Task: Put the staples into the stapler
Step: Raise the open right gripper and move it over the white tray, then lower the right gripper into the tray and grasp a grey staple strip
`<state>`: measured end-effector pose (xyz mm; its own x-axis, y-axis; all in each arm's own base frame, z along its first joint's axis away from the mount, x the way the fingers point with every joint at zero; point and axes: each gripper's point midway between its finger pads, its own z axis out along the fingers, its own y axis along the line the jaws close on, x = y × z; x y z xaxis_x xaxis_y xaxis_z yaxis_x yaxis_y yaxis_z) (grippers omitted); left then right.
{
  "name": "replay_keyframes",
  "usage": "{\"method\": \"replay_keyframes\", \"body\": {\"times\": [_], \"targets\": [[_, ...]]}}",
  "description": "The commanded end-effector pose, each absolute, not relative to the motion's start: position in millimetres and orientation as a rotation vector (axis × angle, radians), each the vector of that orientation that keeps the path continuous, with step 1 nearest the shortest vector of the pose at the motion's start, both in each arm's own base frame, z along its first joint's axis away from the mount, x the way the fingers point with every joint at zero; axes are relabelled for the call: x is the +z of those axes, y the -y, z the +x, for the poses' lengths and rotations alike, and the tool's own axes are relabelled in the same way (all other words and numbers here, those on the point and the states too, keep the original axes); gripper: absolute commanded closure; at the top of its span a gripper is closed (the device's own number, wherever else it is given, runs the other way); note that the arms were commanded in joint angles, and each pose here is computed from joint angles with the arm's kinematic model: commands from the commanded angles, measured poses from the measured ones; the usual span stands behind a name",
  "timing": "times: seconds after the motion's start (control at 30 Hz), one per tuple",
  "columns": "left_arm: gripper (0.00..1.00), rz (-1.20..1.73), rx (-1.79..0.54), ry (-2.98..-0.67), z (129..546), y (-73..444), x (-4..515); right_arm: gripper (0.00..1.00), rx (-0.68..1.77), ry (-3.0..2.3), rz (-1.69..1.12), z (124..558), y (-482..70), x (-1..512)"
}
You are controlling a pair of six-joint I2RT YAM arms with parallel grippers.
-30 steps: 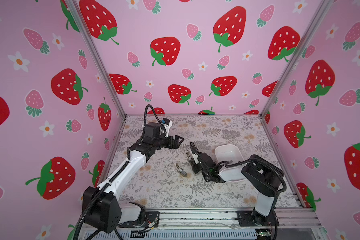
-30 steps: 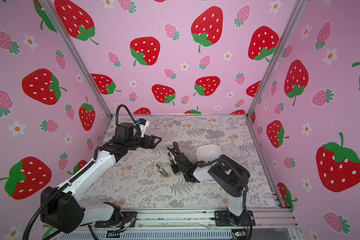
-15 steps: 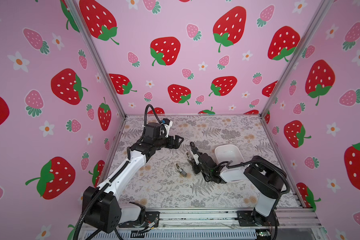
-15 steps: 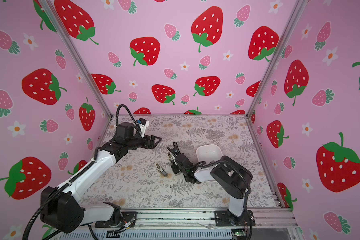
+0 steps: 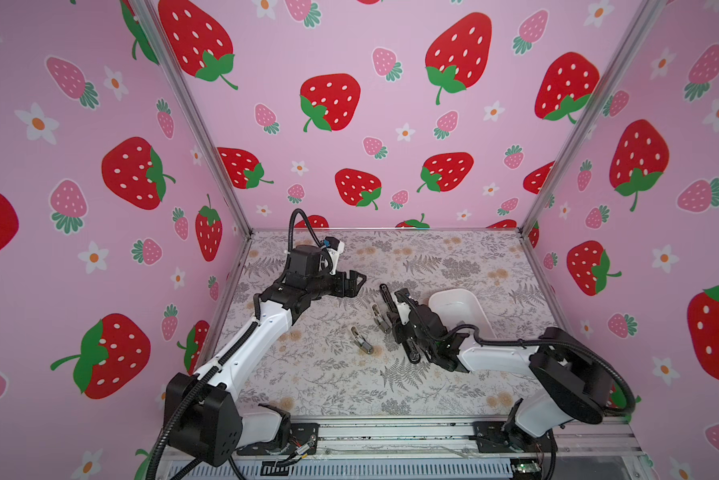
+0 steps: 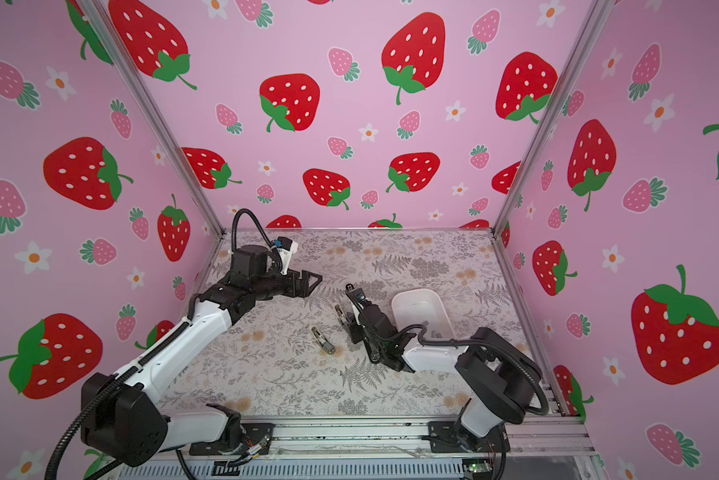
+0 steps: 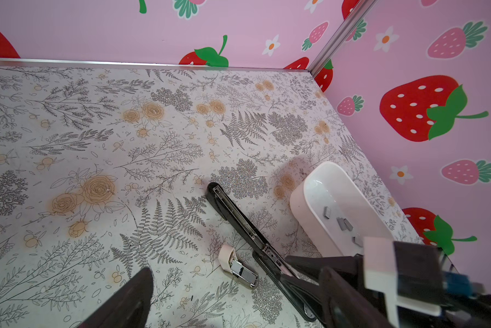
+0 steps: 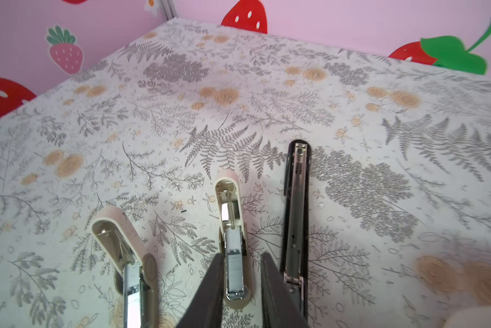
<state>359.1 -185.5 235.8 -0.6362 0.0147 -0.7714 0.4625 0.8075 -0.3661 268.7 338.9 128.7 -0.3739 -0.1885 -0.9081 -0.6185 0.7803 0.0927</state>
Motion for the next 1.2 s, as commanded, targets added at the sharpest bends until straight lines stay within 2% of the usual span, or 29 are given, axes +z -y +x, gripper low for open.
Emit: {"method": "replay_keyframes", "body": {"times": [0.0, 0.07, 0.2, 0.47, 0.77, 1.17], "targets": [[0.08, 0.385, -0.682, -2.101, 360.2, 186.4, 259.4, 0.74, 0.437, -1.963, -0.463, 271.2, -306.3, 144.2], [0.08, 0.398, -0.678, -2.076, 360.8, 187.2, 264.2, 0.71, 0.386, -1.971, -0.372, 272.1, -283.2, 156.8], [0.08, 0.422, -0.648, -2.039, 364.5, 186.5, 268.5, 0.72, 0.282, -2.026, -0.184, 279.3, -227.1, 171.3], [0.08, 0.567, -0.580, -1.933, 364.2, 189.8, 273.4, 0.72, 0.210, -2.170, 0.108, 298.2, -132.3, 140.7], [0.08, 0.669, -0.556, -1.883, 373.8, 198.8, 261.1, 0.72, 0.241, -2.362, 0.221, 299.9, -115.3, 83.9], [0.09, 0.725, -0.486, -1.843, 371.2, 199.3, 256.6, 0.66, 0.268, -2.476, 0.285, 303.2, -112.4, 50.1]]}}
